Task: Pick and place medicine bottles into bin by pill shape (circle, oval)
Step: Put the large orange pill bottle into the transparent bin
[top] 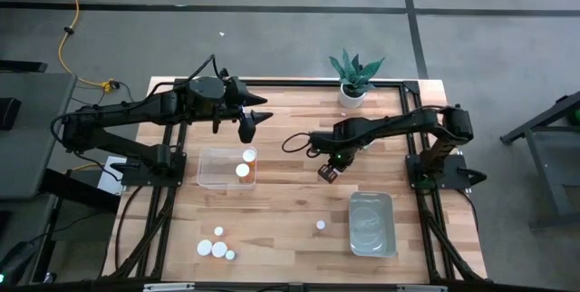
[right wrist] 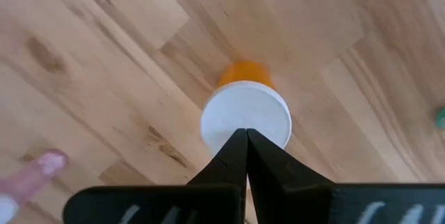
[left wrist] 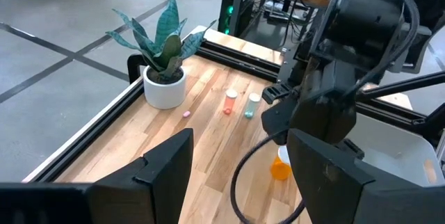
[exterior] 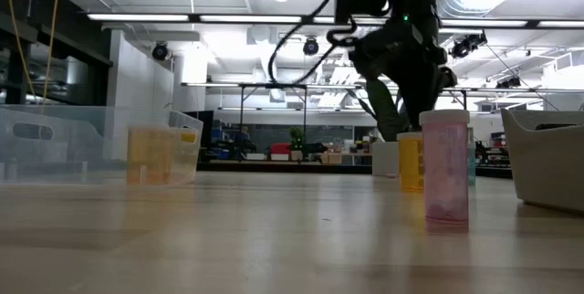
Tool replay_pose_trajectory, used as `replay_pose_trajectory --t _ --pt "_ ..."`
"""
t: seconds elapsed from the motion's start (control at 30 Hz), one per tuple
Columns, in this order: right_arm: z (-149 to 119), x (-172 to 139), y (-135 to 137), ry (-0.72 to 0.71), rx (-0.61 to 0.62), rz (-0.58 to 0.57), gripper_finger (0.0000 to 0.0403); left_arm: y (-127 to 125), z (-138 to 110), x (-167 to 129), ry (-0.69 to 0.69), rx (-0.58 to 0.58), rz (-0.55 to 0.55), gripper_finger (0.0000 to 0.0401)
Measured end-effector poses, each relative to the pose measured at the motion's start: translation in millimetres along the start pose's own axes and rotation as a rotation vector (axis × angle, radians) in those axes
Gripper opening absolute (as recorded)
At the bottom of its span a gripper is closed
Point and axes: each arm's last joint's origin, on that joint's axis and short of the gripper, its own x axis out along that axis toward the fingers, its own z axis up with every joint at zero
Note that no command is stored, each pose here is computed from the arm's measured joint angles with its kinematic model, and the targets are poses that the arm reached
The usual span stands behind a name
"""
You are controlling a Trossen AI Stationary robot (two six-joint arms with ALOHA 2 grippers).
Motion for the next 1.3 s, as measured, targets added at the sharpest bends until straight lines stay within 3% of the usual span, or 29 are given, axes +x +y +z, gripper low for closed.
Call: replay_pose_trajectory --t 0.27,0.9,1.17,1.3 --pt "-1 2 12 -0.030 -0.025 0.062 0.0000 0 0 0 0.000 0.000 0.000 0.0220" --pt "2 6 12 -0.030 -0.026 0.040 0.0000 0 0 0 0.000 0.000 0.001 0.0220" --pt "-8 -5 -2 0.005 -0.025 -0.075 0.0000 0 0 0 -0.003 0.000 0.001 0.0220" --pt "-4 -6 -5 -0.013 -0.034 -0.065 0.0000 0 1 0 -0.010 -0.001 -0.001 0.0220"
